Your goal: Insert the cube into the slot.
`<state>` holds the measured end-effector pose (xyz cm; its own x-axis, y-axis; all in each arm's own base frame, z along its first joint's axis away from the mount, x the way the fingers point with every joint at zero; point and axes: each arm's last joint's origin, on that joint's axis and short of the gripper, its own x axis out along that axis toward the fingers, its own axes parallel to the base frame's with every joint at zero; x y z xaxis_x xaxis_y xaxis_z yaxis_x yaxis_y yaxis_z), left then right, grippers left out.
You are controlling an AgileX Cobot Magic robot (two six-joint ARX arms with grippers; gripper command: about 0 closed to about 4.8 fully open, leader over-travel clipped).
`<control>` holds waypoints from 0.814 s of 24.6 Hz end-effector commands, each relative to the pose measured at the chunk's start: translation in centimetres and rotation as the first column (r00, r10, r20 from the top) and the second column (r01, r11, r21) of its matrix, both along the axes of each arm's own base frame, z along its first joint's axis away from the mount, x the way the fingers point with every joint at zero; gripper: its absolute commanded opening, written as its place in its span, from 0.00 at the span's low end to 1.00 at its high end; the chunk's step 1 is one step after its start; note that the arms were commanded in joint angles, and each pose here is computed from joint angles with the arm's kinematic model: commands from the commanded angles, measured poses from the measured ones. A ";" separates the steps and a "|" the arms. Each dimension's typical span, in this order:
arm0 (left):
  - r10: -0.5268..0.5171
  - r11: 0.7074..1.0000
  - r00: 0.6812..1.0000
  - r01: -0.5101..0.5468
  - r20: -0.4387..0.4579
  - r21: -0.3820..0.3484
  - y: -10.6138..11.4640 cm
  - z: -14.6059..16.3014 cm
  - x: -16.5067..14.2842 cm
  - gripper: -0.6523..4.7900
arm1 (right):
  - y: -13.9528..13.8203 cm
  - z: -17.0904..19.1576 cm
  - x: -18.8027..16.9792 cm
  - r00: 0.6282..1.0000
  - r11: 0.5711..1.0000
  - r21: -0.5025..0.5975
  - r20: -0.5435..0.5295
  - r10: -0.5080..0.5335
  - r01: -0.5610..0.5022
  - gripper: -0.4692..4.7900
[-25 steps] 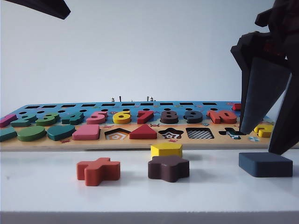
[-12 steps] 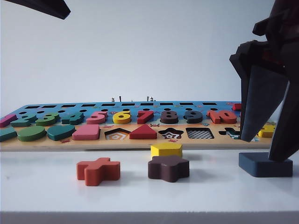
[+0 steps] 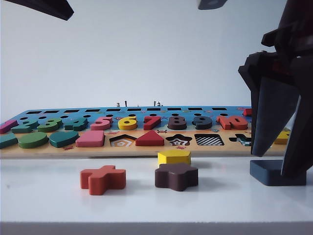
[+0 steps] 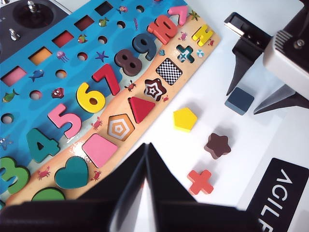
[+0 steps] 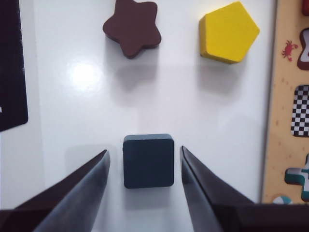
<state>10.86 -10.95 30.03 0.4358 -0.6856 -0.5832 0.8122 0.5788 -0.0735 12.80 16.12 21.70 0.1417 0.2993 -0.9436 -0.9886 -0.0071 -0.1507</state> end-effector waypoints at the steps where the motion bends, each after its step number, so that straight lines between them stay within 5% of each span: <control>1: -0.005 1.000 1.000 0.005 0.009 -0.011 -0.1 0.2 0.0 0.16 | 0.1 0.1 0.1 1.000 1.000 0.013 0.004 -0.002 0.002 0.60; 10: -0.005 1.000 1.000 0.005 0.009 -0.011 -0.1 0.2 0.0 0.16 | -0.3 -0.5 0.1 1.000 1.000 -0.003 -0.008 -0.014 0.014 0.60; 20: -0.005 1.000 1.000 0.005 0.009 -0.012 -0.1 0.2 0.0 0.16 | -0.3 -0.6 0.1 1.000 1.000 -0.009 -0.002 -0.015 0.015 0.44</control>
